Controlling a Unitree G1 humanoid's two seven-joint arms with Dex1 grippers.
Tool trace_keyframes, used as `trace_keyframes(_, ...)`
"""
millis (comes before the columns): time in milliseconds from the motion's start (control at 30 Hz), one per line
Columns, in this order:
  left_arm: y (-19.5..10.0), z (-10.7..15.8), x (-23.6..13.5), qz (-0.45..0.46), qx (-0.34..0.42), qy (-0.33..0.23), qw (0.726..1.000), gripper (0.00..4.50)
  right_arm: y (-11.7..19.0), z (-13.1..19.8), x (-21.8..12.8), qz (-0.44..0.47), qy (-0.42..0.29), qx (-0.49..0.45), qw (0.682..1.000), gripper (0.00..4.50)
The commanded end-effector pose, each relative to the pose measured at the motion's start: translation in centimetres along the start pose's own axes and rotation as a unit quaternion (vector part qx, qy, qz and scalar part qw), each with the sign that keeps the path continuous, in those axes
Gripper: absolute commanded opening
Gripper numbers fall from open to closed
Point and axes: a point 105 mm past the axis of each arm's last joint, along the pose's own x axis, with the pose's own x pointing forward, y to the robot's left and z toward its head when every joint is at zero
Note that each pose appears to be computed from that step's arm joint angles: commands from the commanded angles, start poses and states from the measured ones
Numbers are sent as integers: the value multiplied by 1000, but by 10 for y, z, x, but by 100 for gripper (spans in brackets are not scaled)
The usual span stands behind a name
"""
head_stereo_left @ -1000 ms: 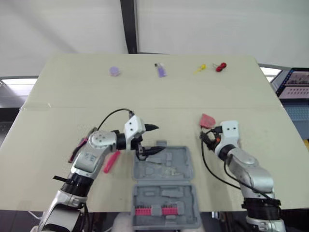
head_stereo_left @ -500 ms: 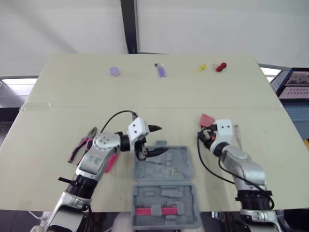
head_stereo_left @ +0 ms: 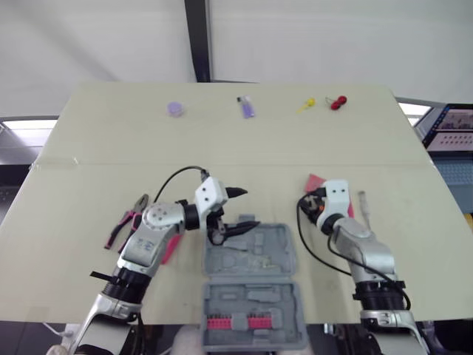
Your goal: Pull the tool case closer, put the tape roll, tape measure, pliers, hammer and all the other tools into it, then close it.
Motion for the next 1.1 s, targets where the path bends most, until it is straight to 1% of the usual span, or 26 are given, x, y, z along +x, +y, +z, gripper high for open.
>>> trace_keyframes(33, 3, 10, -1, 6, 17, -14, 1000, 450, -4, 5, 1, -4, -13, -3, 1000, 94)
trace_keyframes(67, 3, 10, -1, 6, 17, -14, 1000, 450, -4, 6, 1, -5, -14, -3, 1000, 38)
trace_keyframes(100, 3, 10, -1, 6, 17, -14, 1000, 450, -4, 6, 1, -5, -14, -3, 1000, 3)
trace_keyframes(267, -2, 9, 0, -13, 18, -11, 1000, 450, 6, 8, -6, 36, -18, -19, 999, 3)
trace_keyframes(400, -6, 3, -4, -41, 29, 10, 999, 450, 11, 6, -21, 65, -17, -32, 997, 3)
trace_keyframes(533, -10, -5, -7, -78, 43, 35, 995, 450, 9, -6, -45, 84, -2, -39, 996, 3)
trace_keyframes(633, -12, -7, -8, -96, 46, 41, 993, 450, 5, -9, -57, 82, 5, -49, 995, 3)
trace_keyframes(767, -19, -11, -10, -137, 52, 54, 988, 450, 0, -15, -87, 98, 22, -55, 993, 3)
trace_keyframes(900, -25, -12, -9, -162, 50, 52, 984, 450, 3, -24, -107, 114, 42, -50, 991, 3)
trace_keyframes(1100, -39, -18, -5, -197, 47, 52, 978, 450, 5, -47, -142, 121, 83, -30, 989, 3)
